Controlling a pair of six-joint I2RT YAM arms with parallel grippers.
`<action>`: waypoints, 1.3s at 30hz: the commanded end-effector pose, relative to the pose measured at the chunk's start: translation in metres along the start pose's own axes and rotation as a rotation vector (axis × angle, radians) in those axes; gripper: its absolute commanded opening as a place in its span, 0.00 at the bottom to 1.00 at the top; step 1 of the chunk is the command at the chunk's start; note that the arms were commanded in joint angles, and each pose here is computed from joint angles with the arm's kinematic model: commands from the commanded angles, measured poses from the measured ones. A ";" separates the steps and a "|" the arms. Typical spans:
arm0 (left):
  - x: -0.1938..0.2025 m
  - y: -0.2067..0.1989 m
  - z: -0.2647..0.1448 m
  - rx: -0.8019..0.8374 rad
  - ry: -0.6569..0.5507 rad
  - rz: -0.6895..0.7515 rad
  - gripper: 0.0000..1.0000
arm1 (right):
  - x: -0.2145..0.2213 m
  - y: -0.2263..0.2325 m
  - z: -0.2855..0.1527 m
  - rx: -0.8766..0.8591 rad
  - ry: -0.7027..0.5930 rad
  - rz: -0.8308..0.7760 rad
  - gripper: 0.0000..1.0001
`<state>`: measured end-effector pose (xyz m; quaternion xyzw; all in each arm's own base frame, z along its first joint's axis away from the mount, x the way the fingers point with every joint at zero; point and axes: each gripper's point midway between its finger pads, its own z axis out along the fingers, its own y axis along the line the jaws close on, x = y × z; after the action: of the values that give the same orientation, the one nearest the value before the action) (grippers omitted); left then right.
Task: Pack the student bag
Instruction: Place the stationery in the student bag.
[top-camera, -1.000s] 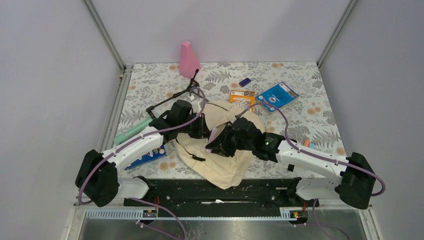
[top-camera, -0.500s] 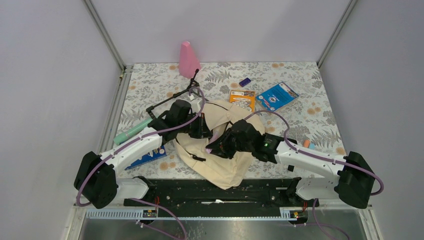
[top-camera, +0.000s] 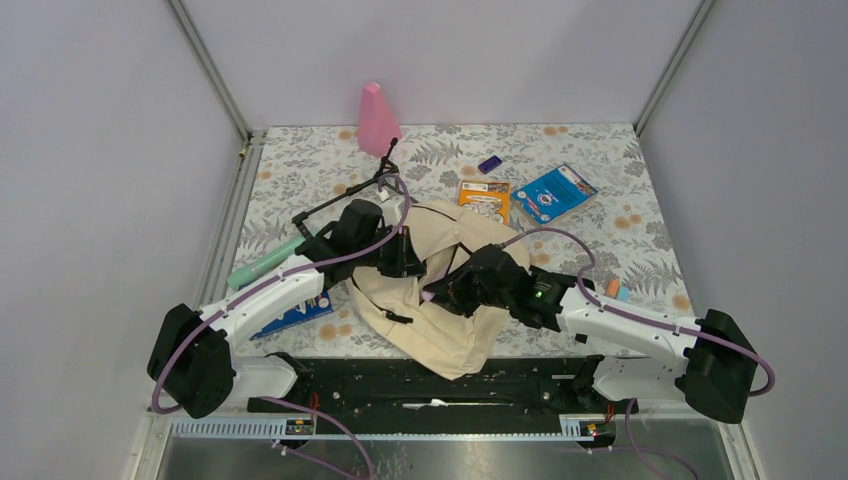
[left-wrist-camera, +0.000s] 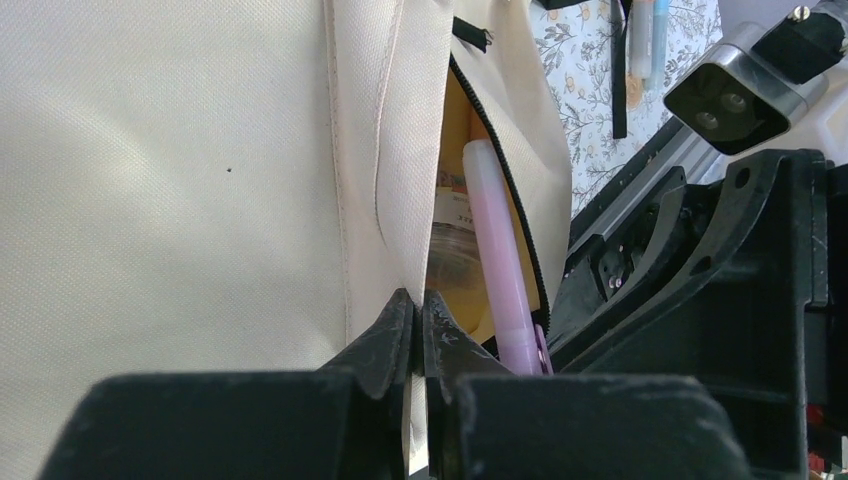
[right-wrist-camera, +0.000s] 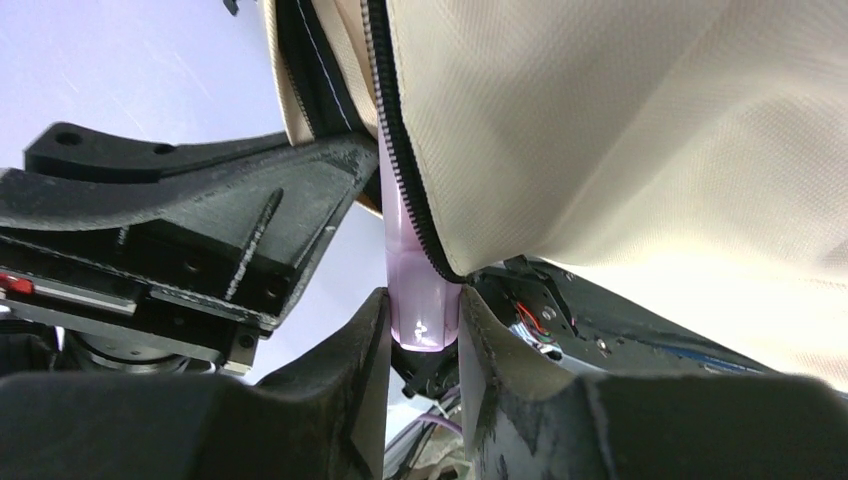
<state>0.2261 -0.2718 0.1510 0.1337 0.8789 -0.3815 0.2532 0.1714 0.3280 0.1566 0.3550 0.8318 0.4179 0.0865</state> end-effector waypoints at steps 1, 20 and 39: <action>-0.033 -0.036 -0.015 0.132 -0.135 0.080 0.00 | -0.013 0.011 -0.006 -0.042 -0.087 0.025 0.19; -0.033 -0.039 -0.018 0.132 -0.137 0.090 0.00 | -0.031 0.023 -0.015 -0.092 -0.191 -0.035 0.56; -0.043 -0.036 -0.027 0.086 -0.191 0.116 0.00 | -0.201 -0.027 -0.125 0.437 -0.702 -0.663 0.85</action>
<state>0.2235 -0.2702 0.1583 0.1375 0.8752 -0.3813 0.2640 0.2465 0.1690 0.1945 0.2587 0.8638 0.1944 0.3861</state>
